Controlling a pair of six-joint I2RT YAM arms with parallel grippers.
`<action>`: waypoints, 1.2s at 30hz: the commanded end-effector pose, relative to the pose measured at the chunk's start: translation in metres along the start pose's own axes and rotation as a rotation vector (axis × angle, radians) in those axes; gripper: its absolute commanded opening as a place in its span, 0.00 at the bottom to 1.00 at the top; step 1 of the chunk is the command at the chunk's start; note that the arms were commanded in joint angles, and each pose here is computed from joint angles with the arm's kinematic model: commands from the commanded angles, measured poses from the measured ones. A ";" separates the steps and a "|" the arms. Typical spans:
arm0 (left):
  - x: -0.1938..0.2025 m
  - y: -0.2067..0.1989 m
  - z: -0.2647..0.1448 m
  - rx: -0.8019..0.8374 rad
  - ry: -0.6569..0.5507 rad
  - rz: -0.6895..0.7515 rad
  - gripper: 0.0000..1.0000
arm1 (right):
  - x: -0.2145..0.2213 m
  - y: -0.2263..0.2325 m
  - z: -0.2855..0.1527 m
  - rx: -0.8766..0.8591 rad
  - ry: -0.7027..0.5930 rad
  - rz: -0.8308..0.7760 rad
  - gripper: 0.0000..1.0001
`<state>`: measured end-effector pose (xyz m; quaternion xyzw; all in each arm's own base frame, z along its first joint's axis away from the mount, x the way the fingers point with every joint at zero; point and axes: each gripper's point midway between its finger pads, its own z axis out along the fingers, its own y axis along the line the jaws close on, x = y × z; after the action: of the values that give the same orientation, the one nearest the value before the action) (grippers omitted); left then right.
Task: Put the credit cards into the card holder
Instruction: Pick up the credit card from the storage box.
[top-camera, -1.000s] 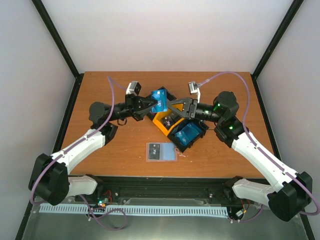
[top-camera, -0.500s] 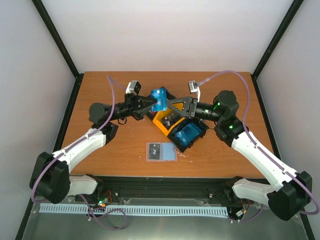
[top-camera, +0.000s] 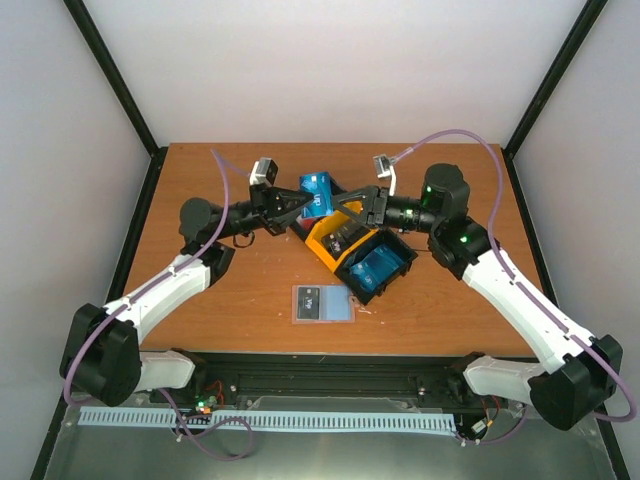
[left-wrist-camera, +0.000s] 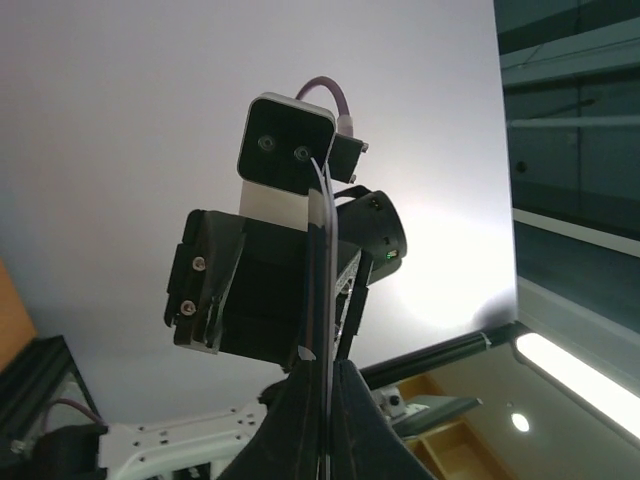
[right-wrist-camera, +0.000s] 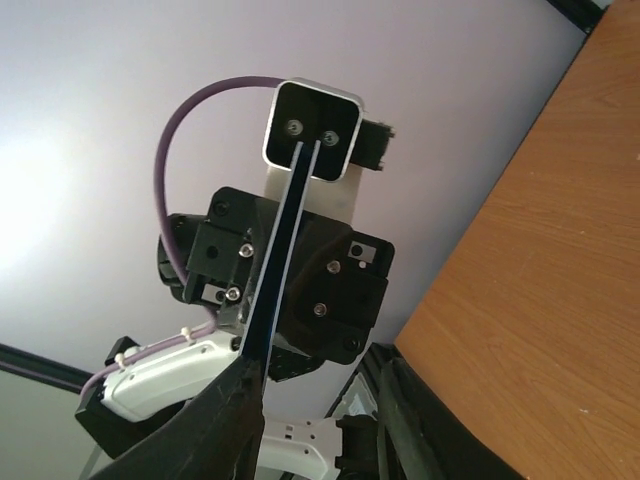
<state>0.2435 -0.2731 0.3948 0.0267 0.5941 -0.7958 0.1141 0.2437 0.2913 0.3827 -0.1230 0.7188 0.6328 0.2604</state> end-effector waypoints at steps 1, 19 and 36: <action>0.014 -0.022 0.013 -0.004 0.086 0.154 0.00 | 0.017 -0.027 0.017 0.051 0.098 0.095 0.33; 0.011 0.001 0.011 -0.100 0.078 0.128 0.01 | 0.002 -0.013 0.026 -0.025 0.083 0.071 0.19; -0.014 0.001 0.006 -0.154 -0.052 0.072 0.08 | -0.035 0.035 -0.014 -0.108 -0.153 0.175 0.03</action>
<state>0.2577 -0.2796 0.3939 0.0272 0.6428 -0.7477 0.1643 0.2509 0.2967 0.3952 -0.0445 0.6934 0.6895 0.2043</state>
